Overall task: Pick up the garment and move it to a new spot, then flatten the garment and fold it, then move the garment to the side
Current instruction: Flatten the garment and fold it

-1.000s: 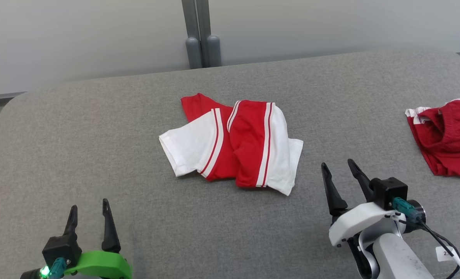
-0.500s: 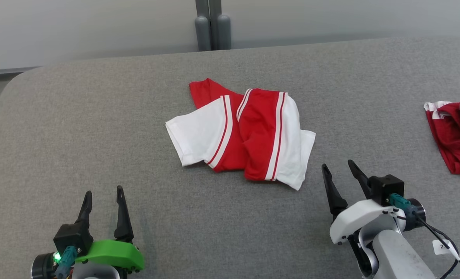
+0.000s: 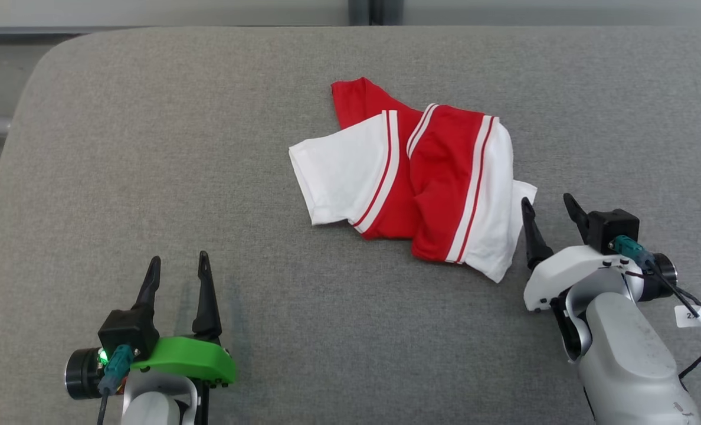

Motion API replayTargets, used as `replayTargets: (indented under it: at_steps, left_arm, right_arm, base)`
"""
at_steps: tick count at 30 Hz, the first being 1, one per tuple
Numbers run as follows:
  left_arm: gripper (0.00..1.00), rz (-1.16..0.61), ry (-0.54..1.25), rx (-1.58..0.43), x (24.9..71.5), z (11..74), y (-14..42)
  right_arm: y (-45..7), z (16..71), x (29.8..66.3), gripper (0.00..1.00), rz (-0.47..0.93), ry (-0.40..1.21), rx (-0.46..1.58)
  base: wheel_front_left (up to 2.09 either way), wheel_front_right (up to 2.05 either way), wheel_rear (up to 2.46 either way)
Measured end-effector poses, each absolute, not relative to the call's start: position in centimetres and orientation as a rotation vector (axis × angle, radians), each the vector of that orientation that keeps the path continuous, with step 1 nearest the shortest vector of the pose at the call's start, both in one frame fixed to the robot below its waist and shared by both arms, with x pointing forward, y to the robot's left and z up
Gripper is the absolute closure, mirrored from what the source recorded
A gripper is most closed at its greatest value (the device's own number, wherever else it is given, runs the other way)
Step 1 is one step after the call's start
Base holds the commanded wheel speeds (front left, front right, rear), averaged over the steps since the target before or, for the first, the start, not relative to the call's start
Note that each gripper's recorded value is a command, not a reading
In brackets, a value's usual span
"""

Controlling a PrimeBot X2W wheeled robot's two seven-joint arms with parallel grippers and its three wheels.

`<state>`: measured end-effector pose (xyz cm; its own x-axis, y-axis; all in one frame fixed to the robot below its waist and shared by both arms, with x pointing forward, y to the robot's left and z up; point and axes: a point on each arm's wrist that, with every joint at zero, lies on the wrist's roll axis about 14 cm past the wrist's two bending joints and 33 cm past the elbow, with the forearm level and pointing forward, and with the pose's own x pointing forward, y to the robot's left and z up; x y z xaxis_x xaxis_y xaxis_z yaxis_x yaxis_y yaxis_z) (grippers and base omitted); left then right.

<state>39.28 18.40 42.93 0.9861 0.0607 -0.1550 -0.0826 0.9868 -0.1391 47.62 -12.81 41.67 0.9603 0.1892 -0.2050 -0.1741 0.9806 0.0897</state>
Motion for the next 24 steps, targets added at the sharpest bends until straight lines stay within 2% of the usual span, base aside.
replayTargets:
  at_steps: [5, 6, 7, 8, 10, 11, 15, 19, 24]
  left_arm:
    - [0.00, 0.093, 0.160, -0.140, 39.5, 42.5, 19.2]
    - [0.00, 0.101, 0.165, -0.140, 39.5, 42.4, 19.4]
    - [0.00, 0.109, 0.170, -0.138, 39.4, 42.2, 19.6]
    - [0.00, 0.114, 0.174, -0.137, 39.4, 42.1, 19.8]
    - [0.00, 0.128, 0.183, -0.134, 39.2, 41.8, 20.3]
    - [0.00, 0.135, 0.187, -0.133, 39.2, 41.6, 20.5]
    - [0.00, 0.149, 0.187, -0.132, 39.2, 41.6, 20.9]
    - [0.00, 0.129, 0.174, -0.136, 39.5, 42.0, 20.2]
    - [0.00, 0.104, 0.153, -0.145, 39.7, 42.7, 19.4]
  right_arm:
    - [-12.2, 39.1, 48.6, 0.00, 0.195, 0.291, 0.044]
    - [-11.9, 38.5, 48.7, 0.05, 0.203, 0.309, 0.038]
    - [-11.6, 38.0, 48.8, 0.57, 0.211, 0.321, 0.035]
    - [-11.3, 37.7, 48.9, 0.74, 0.219, 0.328, 0.035]
    - [-11.0, 37.4, 49.4, 0.74, 0.223, 0.334, 0.041]
    - [-10.9, 37.3, 49.5, 1.00, 0.220, 0.337, 0.045]
    - [-11.3, 37.6, 49.7, 1.00, 0.202, 0.326, 0.060]
    - [-12.9, 40.1, 50.7, 1.00, 0.156, 0.243, 0.073]
    - [-12.7, 48.6, 53.2, 1.00, 0.158, -0.011, 0.142]
  base:
    - [0.00, 0.00, 0.00]
    - [0.00, 0.00, 0.00]
    - [0.00, 0.00, 0.00]
    - [0.00, 0.00, 0.00]
    - [0.00, 0.00, 0.00]
    - [0.00, 0.00, 0.00]
    - [0.00, 0.00, 0.00]
    - [0.00, 0.00, 0.00]
    - [0.00, 0.00, 0.00]
